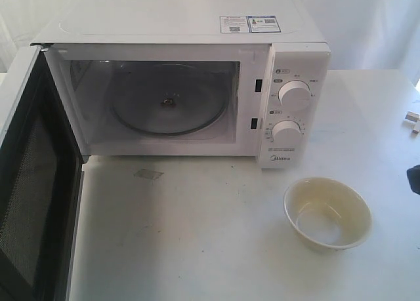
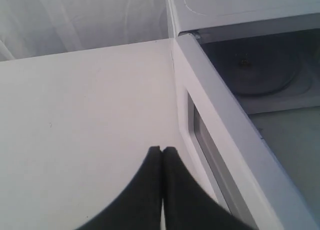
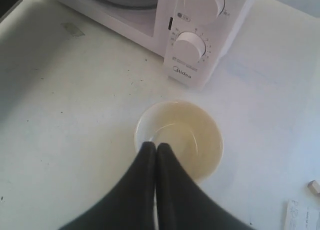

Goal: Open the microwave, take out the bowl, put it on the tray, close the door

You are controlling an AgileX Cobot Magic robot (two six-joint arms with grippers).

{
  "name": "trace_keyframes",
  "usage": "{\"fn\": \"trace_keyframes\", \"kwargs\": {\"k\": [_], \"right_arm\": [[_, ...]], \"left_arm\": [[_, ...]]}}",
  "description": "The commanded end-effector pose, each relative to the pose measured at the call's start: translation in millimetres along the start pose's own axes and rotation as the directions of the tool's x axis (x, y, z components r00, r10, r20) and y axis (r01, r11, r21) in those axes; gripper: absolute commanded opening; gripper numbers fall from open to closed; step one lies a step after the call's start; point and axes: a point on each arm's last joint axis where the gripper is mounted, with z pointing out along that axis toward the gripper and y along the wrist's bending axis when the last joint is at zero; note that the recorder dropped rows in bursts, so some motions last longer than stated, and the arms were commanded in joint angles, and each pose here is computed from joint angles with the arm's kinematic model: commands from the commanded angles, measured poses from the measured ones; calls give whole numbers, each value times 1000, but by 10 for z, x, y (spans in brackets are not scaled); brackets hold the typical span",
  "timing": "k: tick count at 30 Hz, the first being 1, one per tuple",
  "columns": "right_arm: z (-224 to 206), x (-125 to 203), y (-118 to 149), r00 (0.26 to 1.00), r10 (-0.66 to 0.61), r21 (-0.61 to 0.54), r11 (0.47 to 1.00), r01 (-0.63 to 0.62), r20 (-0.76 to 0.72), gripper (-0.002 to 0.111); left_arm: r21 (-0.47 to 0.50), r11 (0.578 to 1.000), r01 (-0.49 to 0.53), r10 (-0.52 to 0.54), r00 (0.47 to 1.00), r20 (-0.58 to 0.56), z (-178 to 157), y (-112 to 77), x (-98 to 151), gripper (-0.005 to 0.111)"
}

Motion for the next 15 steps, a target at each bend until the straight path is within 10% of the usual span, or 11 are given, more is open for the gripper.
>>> {"fn": "trace_keyframes", "kwargs": {"k": [1,8,15], "right_arm": [[-104,-26,-22,995,8,-16,1000,-7,95,0],[-104,-10,-26,996,8,-12,1000,-7,84,0],[-104,-12,-26,996,6,-12,1000,-5,86,0]], "left_arm": [[21,1000,18,-19,1000,16,-13,-17,-28,0],[62,997,46,-32,977,-210,266,27,11,0],[116,981,155,-66,832,-551,625,60,123,0]]}}
